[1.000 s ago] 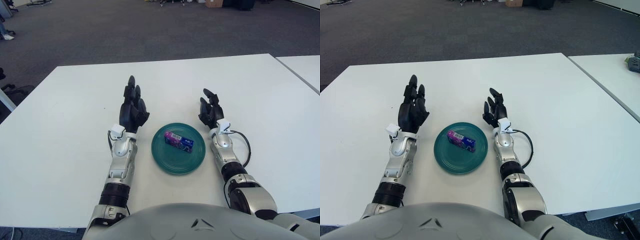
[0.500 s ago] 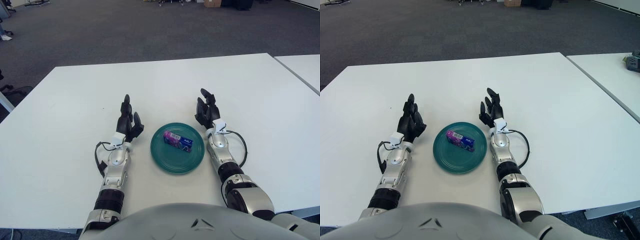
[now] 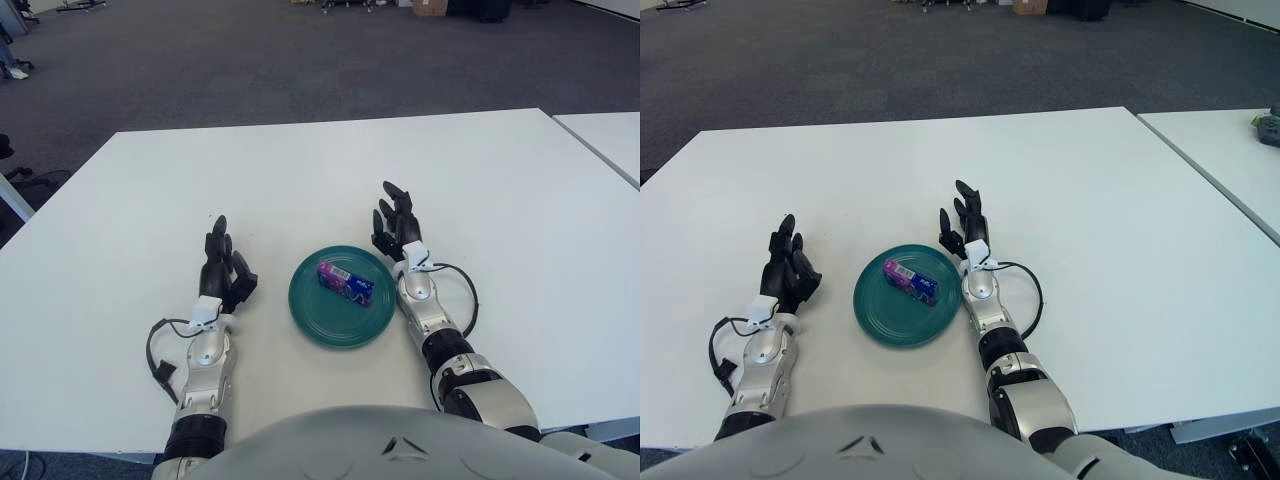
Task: Put the gum into the plate.
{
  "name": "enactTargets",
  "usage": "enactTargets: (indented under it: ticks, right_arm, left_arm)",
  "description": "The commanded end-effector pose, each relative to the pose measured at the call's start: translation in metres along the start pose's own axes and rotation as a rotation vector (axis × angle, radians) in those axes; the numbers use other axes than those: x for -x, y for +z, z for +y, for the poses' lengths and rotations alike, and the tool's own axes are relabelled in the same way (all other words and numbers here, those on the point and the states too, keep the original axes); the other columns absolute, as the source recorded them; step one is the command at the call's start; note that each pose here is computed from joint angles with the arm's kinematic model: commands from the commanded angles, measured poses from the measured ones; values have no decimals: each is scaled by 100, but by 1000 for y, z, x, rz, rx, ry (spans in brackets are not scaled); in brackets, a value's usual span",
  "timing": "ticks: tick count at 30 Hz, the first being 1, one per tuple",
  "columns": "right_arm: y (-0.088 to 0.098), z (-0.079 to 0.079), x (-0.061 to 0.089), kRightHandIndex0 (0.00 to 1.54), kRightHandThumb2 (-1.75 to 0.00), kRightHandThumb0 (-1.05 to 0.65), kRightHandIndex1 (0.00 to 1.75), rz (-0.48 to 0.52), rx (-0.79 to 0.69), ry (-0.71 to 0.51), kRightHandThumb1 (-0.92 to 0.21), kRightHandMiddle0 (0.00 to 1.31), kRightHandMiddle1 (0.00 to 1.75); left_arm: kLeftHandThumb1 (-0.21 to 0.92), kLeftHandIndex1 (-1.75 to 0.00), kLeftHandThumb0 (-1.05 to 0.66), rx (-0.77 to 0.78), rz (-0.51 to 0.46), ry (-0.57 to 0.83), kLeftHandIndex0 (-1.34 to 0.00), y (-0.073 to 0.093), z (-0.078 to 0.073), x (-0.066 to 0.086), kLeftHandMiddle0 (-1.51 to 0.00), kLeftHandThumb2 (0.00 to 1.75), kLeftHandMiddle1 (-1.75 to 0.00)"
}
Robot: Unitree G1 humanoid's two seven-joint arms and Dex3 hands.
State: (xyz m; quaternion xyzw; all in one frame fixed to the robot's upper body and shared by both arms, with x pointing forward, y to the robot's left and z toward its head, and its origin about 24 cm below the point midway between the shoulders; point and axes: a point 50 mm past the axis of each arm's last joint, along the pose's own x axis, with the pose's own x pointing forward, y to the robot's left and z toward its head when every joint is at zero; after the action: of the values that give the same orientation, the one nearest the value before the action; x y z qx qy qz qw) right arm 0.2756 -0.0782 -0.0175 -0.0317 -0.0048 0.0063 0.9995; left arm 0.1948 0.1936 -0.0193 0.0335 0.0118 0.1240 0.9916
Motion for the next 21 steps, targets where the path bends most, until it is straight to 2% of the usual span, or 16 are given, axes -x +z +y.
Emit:
enactTargets:
  ticks: [1, 5, 9, 16, 21]
  right_arm:
    - [-24, 8, 23, 31, -70, -67, 0, 108, 8, 13, -92, 0, 53]
    - [-25, 6, 27, 26, -73, -66, 0, 102, 22, 18, -92, 0, 47]
    - [-28, 1, 31, 23, -76, -68, 0, 99, 55, 16, -92, 0, 40]
    - [-37, -15, 38, 15, -86, -74, 0, 130, 69, 20, -92, 0, 27]
    - [-42, -28, 40, 12, -94, -77, 0, 150, 54, 23, -92, 0, 21]
  left_arm:
    - [92, -84, -91, -83, 79, 5, -3, -10, 13, 5, -45, 100, -5]
    - [92, -85, -91, -131, 81, 3, -1, -8, 22, 4, -41, 98, -2]
    - [92, -82, -92, -142, 78, -2, 0, -9, 21, 4, -38, 98, 0]
    - [92, -72, -96, -67, 21, -94, 0, -8, 7, 8, -30, 99, 0]
    - [92, -73, -96, -29, -42, -117, 0, 0, -5, 11, -26, 98, 0]
